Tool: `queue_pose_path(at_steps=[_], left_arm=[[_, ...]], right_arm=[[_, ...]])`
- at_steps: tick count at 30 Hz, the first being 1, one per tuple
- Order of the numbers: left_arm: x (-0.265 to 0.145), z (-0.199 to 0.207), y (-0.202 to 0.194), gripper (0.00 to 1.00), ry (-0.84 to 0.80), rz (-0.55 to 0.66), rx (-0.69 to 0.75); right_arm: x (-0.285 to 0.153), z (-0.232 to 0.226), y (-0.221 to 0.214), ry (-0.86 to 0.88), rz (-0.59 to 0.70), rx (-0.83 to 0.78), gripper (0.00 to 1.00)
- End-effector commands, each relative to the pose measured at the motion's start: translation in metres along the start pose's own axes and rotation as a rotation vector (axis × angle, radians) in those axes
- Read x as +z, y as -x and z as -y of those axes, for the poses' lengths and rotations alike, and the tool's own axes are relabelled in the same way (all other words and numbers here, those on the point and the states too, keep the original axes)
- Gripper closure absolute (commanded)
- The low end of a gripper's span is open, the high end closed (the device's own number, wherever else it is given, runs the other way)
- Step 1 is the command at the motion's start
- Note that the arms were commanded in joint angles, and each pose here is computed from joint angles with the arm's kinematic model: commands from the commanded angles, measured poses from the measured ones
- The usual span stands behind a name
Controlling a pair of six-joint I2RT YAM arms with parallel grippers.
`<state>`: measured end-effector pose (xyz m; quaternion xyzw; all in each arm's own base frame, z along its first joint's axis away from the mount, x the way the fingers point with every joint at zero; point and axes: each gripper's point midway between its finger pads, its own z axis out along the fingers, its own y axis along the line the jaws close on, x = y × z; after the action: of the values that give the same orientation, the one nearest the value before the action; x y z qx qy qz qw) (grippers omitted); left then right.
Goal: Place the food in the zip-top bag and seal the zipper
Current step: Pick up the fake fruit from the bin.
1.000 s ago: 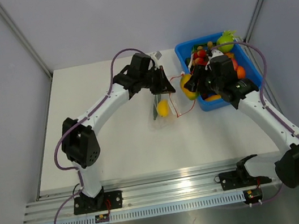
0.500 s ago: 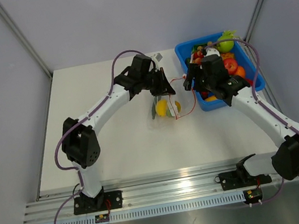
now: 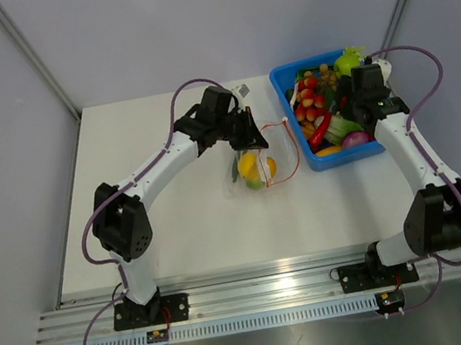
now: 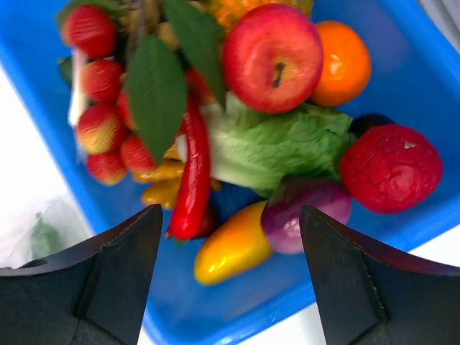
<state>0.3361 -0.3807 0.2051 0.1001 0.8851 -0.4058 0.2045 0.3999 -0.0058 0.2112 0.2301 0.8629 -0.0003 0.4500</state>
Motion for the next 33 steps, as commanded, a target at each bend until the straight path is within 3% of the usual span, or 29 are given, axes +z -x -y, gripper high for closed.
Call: queue_pose_path(at_steps=[1, 9, 28, 31, 33], left_arm=[[-0.022, 0.02, 0.011, 1.0, -0.042, 0.055, 0.055], [-0.023, 0.019, 0.011, 1.0, -0.04, 0.053, 0.066], [-0.014, 0.013, 0.009, 1.0, -0.028, 0.031, 0.058], [-0.012, 0.012, 0.009, 1.0, -0.026, 0.028, 0.055], [-0.011, 0.011, 0.008, 1.0, -0.025, 0.026, 0.052]], right_arm=[[0.019, 0.014, 0.026, -0.014, 0.029, 0.06, 0.15], [0.06, 0.04, 0.035, -0.057, -0.007, 0.121, 0.08], [0.135, 0.036, 0.029, 0.006, -0.095, 0.161, 0.0], [0.138, 0.039, 0.026, -0.004, -0.1, 0.157, 0.03], [0.135, 0.041, 0.027, -0.012, -0.092, 0.153, 0.16]])
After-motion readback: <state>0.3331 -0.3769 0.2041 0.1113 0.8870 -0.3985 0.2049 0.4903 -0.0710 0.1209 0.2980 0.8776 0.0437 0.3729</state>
